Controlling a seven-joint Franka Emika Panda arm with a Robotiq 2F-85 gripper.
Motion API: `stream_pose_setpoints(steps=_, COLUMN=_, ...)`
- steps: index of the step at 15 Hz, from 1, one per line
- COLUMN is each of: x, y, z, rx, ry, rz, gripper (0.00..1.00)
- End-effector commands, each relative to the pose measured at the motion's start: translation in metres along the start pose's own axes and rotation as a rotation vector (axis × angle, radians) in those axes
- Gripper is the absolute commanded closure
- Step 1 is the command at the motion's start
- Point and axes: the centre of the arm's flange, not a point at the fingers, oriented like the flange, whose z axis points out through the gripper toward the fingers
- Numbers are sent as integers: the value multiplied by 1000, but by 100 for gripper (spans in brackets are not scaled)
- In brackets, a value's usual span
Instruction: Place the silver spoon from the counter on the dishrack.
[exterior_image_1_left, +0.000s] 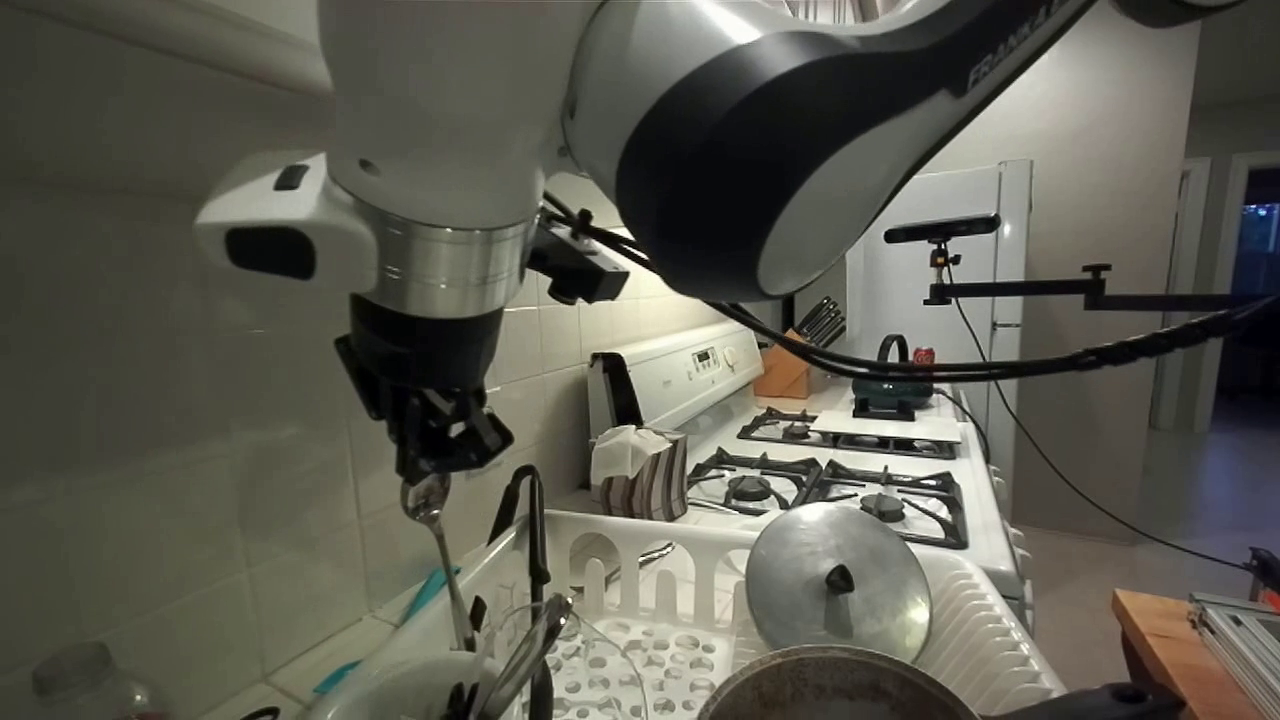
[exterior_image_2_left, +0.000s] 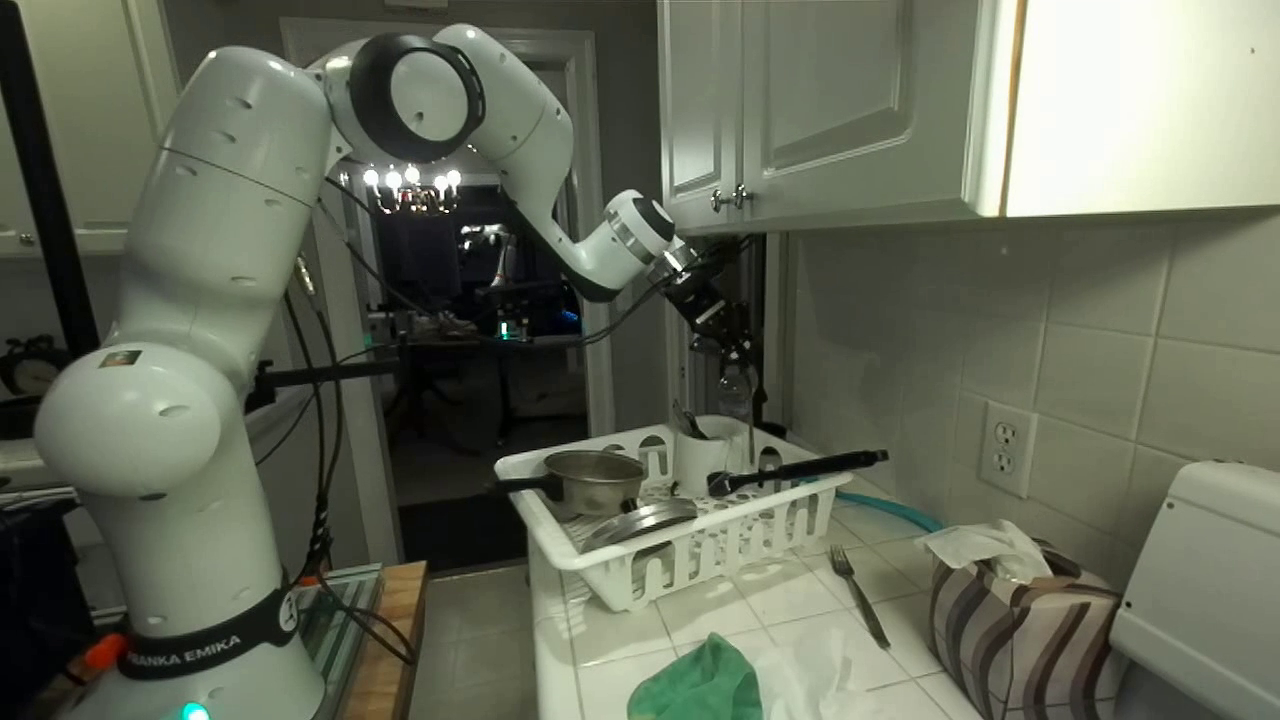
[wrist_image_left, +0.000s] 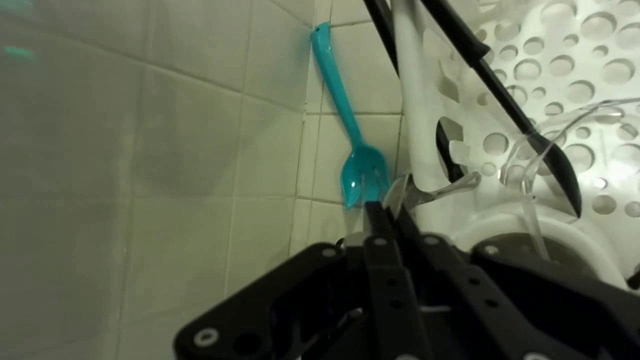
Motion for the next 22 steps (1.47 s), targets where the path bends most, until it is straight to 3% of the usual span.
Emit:
stream_pose_setpoints(steps=1, x=25, y=39, z=9, rx=39, ry=-31, rz=-199, gripper=99)
stream_pose_setpoints(steps=9, x=31, y=41, z=23, rx=245, ry=-110, rz=-432, gripper=99)
stream_pose_setpoints(steps=12, x=35, y=38, z=30, rx=293, ry=-147, rz=-497, gripper=99)
stream_pose_setpoints(steps=18, x=48, y=30, z=52, rx=476, ry=-252, rz=-598, gripper=99)
stream_pose_setpoints(steps=19, x=42, y=-8, z=42, rx=398, ry=-251, rz=-586, gripper=99)
stream_pose_setpoints(steps=22, x=45, y=-10, z=49, rx=400, ry=-252, rz=-589, gripper=95)
